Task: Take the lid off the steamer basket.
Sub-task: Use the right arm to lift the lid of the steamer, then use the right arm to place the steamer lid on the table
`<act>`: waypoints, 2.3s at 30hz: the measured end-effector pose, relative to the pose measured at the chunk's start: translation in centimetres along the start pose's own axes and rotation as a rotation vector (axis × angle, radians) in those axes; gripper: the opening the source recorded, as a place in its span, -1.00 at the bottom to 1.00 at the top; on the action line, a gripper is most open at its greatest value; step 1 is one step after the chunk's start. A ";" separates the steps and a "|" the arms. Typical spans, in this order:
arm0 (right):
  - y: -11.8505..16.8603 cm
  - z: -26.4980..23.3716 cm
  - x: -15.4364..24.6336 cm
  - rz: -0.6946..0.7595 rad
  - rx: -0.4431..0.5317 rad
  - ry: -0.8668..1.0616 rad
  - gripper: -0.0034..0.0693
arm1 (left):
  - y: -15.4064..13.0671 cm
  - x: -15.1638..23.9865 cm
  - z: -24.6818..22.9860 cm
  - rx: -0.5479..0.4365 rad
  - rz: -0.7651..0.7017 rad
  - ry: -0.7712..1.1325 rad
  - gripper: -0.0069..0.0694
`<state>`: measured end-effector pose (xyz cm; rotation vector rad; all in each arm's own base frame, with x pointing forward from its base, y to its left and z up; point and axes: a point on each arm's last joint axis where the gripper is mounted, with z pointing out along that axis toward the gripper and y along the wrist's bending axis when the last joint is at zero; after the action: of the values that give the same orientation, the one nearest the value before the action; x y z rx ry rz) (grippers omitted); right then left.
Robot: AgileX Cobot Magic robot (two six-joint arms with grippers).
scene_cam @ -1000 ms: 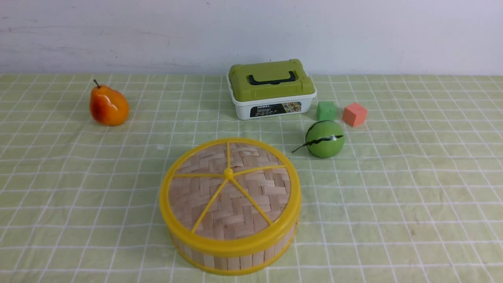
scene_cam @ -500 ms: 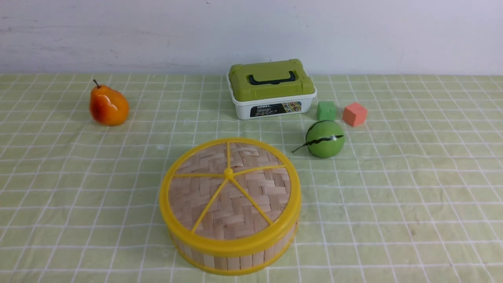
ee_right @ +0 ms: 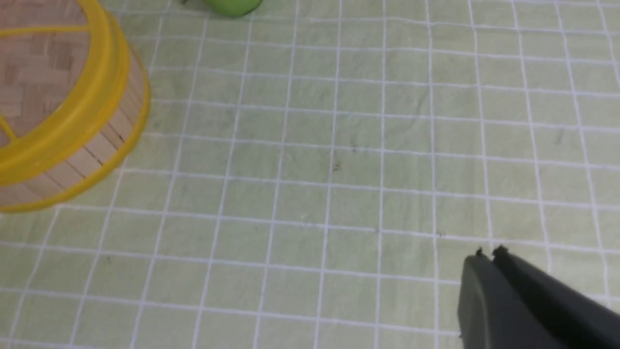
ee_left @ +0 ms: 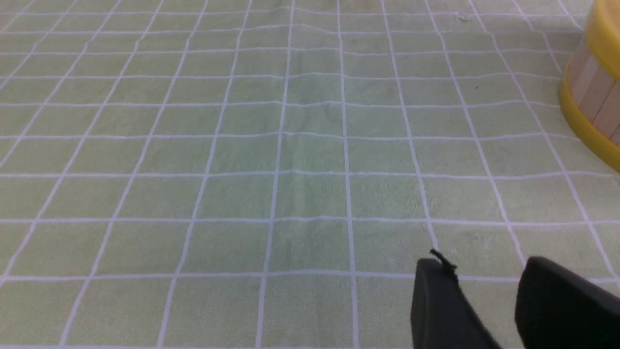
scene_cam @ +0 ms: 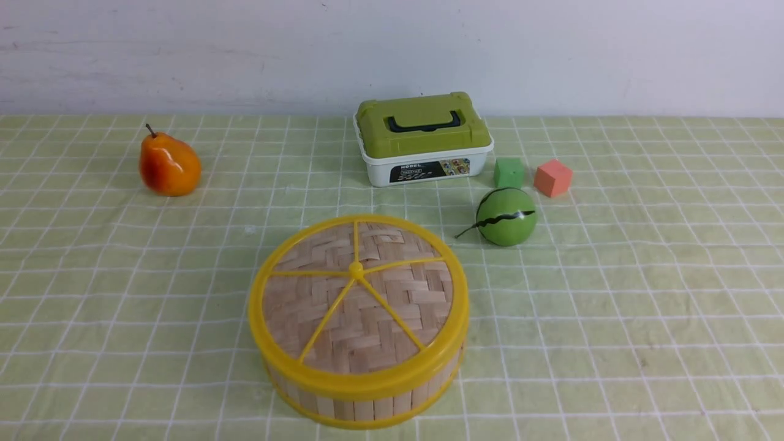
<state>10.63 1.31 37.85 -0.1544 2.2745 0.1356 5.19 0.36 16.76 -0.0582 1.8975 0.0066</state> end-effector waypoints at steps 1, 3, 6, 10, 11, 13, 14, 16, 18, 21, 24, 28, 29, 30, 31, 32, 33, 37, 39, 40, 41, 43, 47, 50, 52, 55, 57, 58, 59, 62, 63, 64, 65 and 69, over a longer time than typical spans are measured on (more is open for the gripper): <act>0.4 0.4 -1.8 -0.043 -0.055 0.031 -0.97 | 0.0 0.0 0.0 0.000 0.000 0.000 -0.19; 1.3 1.0 -3.5 -0.106 -0.138 0.067 -0.96 | 0.0 0.0 0.0 0.000 0.000 0.000 -0.19; 2.5 2.7 -5.4 -0.208 -0.221 0.154 -0.95 | 0.0 0.0 0.0 0.000 0.000 0.000 -0.19; 6.2 7.1 -8.5 -0.393 -0.308 0.299 -0.92 | 0.0 0.0 0.0 0.000 0.000 0.000 -0.19; 6.8 8.1 -8.9 -0.408 -0.317 0.324 -0.92 | 0.0 0.0 0.0 0.000 0.000 0.000 -0.19; 9.5 10.5 -10.0 -0.461 -0.351 0.361 -0.91 | 0.0 0.0 0.0 0.000 0.000 0.000 -0.19; 9.9 10.6 -10.0 -0.469 -0.359 0.363 -0.91 | 0.0 0.0 0.0 0.000 0.000 0.000 -0.19; 13.1 13.3 -11.1 -0.518 -0.398 0.393 -0.88 | 0.0 0.0 0.0 0.000 0.000 0.000 -0.19; 14.6 14.6 -11.4 -0.540 -0.416 0.403 -0.86 | 0.0 0.0 0.0 0.000 0.000 0.000 -0.19; 18.7 18.5 -12.2 -0.591 -0.455 0.424 -0.74 | 0.0 0.0 0.0 0.000 0.000 0.000 -0.19; 20.9 20.6 -12.5 -0.607 -0.470 0.424 -0.58 | 0.0 0.0 0.0 0.000 0.000 0.000 -0.19; 23.8 24.6 -12.4 -0.604 -0.479 0.437 -0.13 | 0.0 0.0 0.0 0.000 0.000 0.000 -0.19; 24.7 25.9 -12.4 -0.598 -0.479 0.435 0.10 | 0.0 0.0 0.0 0.000 0.000 0.000 -0.19; 25.0 26.3 -12.4 -0.597 -0.478 0.431 0.22 | 0.0 0.0 0.0 0.000 0.000 0.000 -0.19; 25.1 26.8 -12.3 -0.597 -0.476 0.437 0.28 | 0.0 0.0 0.0 0.000 0.000 0.000 -0.19; 25.3 27.6 -12.1 -0.598 -0.472 0.441 0.40 | 0.0 0.0 0.0 0.000 0.000 0.000 -0.19; 25.5 28.2 -11.8 -0.600 -0.468 0.451 0.45 | 0.0 0.0 0.0 0.000 0.000 0.000 -0.19; 25.7 29.9 -10.8 -0.607 -0.455 0.488 0.50 | 0.0 0.0 0.0 0.000 0.000 0.000 -0.19; 25.8 30.9 -10.1 -0.610 -0.450 0.512 0.42 | 0.0 0.0 0.0 0.000 0.000 0.000 -0.19; 25.8 31.1 -10.0 -0.610 -0.450 0.516 0.37 | 0.0 0.0 0.0 0.000 0.000 0.000 -0.19; 25.8 31.4 -9.9 -0.613 -0.444 0.517 0.31 | 0.0 0.0 0.0 0.000 0.000 0.000 -0.19; 25.8 31.4 -10.0 -0.616 -0.440 0.510 0.17 | 0.0 0.0 0.0 0.000 0.000 0.000 -0.19; 25.9 31.6 -10.1 -0.613 -0.440 0.493 -0.33 | 0.0 0.0 0.0 0.000 0.000 0.000 -0.19; 26.0 31.5 -10.2 -0.606 -0.449 0.480 -0.65 | 0.0 0.0 0.0 0.000 0.000 0.000 -0.19; 26.0 31.5 -10.2 -0.606 -0.449 0.479 -0.70 | 0.0 0.0 0.0 0.000 0.000 0.000 -0.19; 25.9 30.9 -10.6 -0.609 -0.445 0.468 -0.69 | 0.0 0.0 0.0 0.000 0.000 0.000 -0.19; 25.6 30.2 -11.1 -0.618 -0.434 0.455 -0.69 | 0.0 0.0 0.0 0.000 0.000 0.000 -0.19; 25.2 29.2 -11.7 -0.631 -0.416 0.437 -0.69 | 0.0 0.0 0.0 0.000 0.000 0.000 -0.19; 25.2 29.0 -11.8 -0.633 -0.413 0.432 -0.69 | 0.0 0.0 0.0 0.000 0.000 0.000 -0.19; 22.9 24.2 -15.2 -0.646 -0.351 0.318 -0.69 | 0.0 0.0 0.0 0.000 0.000 0.000 -0.19; 22.0 22.4 -16.3 -0.635 -0.339 0.273 -0.69 | 0.0 0.0 0.0 0.000 0.000 0.000 -0.19; 20.8 20.6 -17.5 -0.623 -0.318 0.226 -0.69 | 0.0 0.0 0.0 0.000 0.000 0.000 -0.19; 19.4 18.6 -18.6 -0.604 -0.301 0.176 -0.69 | 0.0 0.0 0.0 0.000 0.000 0.000 -0.19; 14.5 14.2 -20.6 -0.518 -0.227 0.094 -0.69 | 0.0 0.0 0.0 0.000 0.000 0.000 -0.19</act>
<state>32.27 19.13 45.01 -0.8739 2.2286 0.1138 5.19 0.36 16.76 -0.0582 1.8975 0.0066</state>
